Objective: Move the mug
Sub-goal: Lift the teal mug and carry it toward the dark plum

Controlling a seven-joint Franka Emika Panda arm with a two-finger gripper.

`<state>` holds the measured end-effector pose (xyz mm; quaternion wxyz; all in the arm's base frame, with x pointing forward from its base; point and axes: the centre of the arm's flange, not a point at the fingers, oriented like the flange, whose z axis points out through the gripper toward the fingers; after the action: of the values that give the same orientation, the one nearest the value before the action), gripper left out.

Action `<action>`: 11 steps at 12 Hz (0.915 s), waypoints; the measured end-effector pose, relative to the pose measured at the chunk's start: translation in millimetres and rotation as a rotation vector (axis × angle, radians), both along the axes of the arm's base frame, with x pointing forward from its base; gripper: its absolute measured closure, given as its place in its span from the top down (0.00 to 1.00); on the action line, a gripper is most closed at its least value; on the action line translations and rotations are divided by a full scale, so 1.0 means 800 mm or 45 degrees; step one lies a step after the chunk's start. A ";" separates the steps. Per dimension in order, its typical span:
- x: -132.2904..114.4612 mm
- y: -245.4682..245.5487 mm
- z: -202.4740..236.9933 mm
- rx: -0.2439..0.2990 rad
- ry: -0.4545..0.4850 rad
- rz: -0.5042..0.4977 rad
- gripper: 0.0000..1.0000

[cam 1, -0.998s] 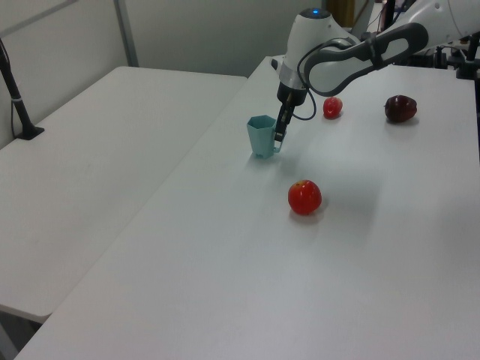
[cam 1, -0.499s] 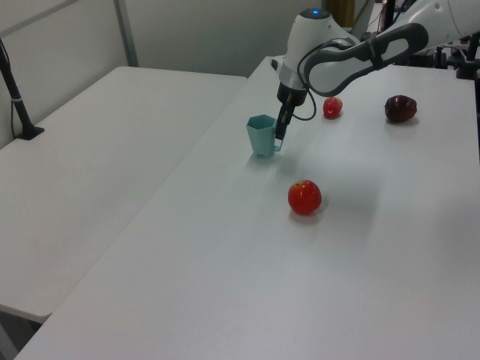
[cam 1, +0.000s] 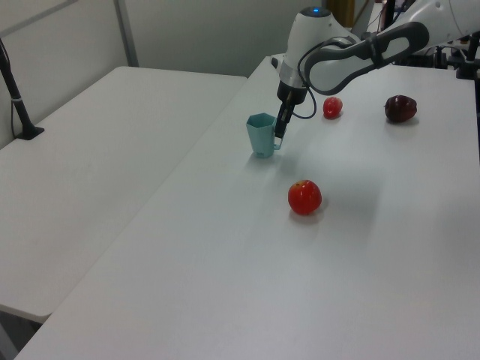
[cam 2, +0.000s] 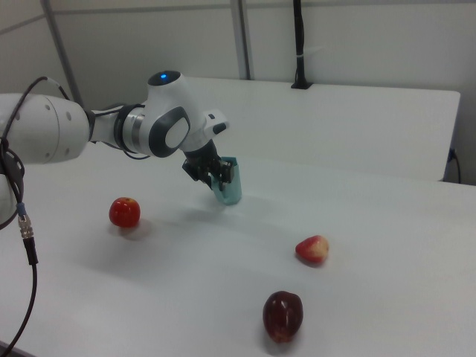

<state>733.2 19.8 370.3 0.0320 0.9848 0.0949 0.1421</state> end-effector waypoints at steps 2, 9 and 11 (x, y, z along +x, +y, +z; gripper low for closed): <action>-0.009 -0.003 0.016 0.007 -0.010 -0.004 0.28; -0.101 -0.018 0.096 0.071 -0.027 -0.024 0.28; -0.146 -0.022 0.120 0.112 -0.031 -0.035 0.28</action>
<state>616.6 1.9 465.9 -0.0083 0.9847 0.0746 0.1575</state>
